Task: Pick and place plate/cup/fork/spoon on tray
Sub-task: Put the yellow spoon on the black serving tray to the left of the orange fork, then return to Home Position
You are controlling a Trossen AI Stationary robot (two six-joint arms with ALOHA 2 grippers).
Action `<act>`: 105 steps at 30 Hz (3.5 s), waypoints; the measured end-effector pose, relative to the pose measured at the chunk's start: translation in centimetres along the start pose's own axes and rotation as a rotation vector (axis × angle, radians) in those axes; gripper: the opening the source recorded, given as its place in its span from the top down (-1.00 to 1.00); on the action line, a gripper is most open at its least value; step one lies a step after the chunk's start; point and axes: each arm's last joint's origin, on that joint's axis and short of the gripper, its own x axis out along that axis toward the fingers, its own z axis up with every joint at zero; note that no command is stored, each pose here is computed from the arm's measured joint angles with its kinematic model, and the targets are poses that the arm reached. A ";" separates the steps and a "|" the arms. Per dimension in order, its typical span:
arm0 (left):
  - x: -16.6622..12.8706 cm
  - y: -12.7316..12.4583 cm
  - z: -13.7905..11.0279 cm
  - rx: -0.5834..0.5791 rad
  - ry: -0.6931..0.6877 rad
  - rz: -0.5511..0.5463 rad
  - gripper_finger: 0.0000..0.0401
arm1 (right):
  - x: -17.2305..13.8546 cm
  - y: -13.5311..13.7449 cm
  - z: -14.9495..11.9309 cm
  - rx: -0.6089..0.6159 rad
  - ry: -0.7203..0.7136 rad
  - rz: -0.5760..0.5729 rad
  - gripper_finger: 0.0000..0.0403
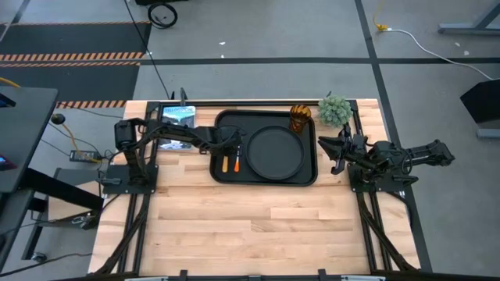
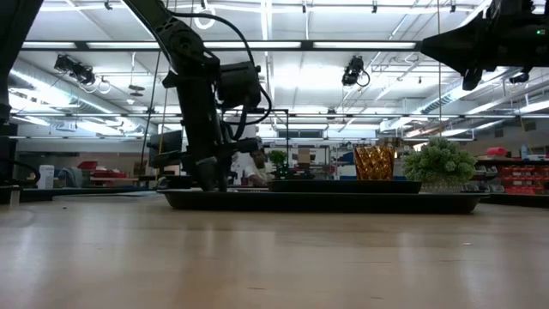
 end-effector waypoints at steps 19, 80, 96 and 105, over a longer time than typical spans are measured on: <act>-4.0 -0.1 0.4 0.140 -0.064 -0.073 0.19 | 0.0 0.0 0.0 0.000 0.000 0.000 0.61; -14.0 12.4 -11.2 1.172 -0.914 -1.187 0.29 | 0.0 0.0 0.0 0.000 0.000 0.000 0.61; -11.6 17.1 -11.0 1.124 -0.902 -1.250 0.29 | 0.0 0.0 0.0 0.000 0.000 0.000 0.61; -10.8 18.6 -10.6 1.132 -0.815 -1.187 0.29 | 0.0 0.0 0.0 0.000 0.001 0.000 0.61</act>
